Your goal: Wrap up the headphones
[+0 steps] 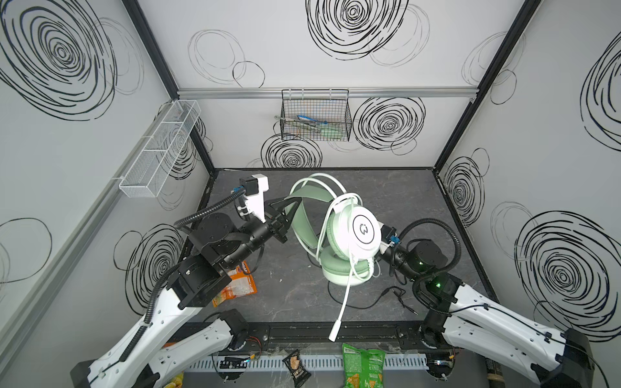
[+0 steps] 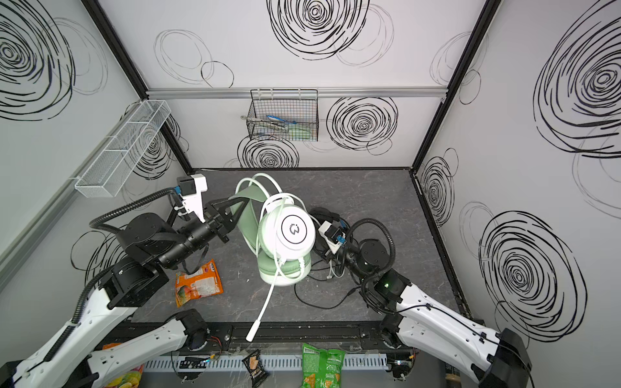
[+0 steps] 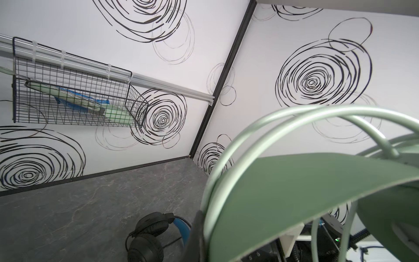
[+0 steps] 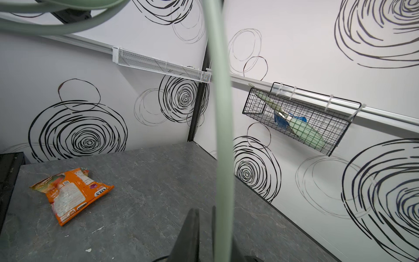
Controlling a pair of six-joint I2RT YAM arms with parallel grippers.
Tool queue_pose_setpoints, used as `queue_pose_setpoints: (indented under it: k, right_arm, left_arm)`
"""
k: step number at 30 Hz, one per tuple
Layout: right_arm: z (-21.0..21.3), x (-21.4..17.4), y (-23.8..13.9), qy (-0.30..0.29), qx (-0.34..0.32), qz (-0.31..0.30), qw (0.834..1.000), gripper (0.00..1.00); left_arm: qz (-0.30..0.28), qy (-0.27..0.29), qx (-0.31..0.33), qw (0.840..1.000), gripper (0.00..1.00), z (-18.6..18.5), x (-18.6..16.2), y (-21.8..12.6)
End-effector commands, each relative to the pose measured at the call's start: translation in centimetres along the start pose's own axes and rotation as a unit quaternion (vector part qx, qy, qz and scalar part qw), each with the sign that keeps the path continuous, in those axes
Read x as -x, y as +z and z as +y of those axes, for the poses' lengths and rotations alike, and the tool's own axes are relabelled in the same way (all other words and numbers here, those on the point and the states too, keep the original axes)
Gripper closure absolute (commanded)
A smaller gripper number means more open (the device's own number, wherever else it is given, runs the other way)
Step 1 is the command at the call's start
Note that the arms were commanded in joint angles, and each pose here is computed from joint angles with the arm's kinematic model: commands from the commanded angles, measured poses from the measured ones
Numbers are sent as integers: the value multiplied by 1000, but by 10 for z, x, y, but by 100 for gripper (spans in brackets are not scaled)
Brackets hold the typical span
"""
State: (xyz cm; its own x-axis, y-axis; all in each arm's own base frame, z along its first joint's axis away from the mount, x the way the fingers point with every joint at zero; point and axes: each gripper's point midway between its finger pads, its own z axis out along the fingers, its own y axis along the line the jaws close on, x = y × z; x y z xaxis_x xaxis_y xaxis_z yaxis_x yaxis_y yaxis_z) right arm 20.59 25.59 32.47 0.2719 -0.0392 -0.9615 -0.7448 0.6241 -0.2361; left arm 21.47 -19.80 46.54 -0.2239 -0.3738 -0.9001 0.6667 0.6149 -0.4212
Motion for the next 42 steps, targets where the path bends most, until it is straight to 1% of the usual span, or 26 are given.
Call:
queue_pose_setpoints:
  k: [1,4,10,14,19,23,27,34,40,42]
  right_arm:
    - [3,8,0,18,5,-25,1000,86]
    - [5,5,2,31,7,-26,999,88]
    - [16,-4,9,44,16,-18,999,92]
    - [29,-8,14,46,30,-13,998,94]
    - [49,-14,20,58,48,-7,997,98]
    - [69,-26,27,63,45,17,997,100]
    - [87,-36,33,62,40,45,996,100]
    - [117,-47,37,37,43,80,995,100]
    - [133,-52,42,15,40,111,993,100]
    - [136,-54,44,5,37,121,992,100]
  left_arm:
    - [-113,-59,-77,989,100,-37,70,-17]
    - [-134,-81,-92,983,100,-40,83,-20]
    - [-164,-125,-85,975,100,-32,94,-19]
    - [-169,-136,-80,973,100,-28,96,-15]
    - [-188,-146,-51,970,100,-17,100,-18]
    - [-211,-165,4,964,100,6,99,-21]
    - [-223,-166,56,959,100,27,95,-21]
    - [-246,-126,155,948,100,63,96,-23]
    - [-244,-82,233,938,100,92,86,-15]
    - [-240,-56,267,932,100,104,82,-14]
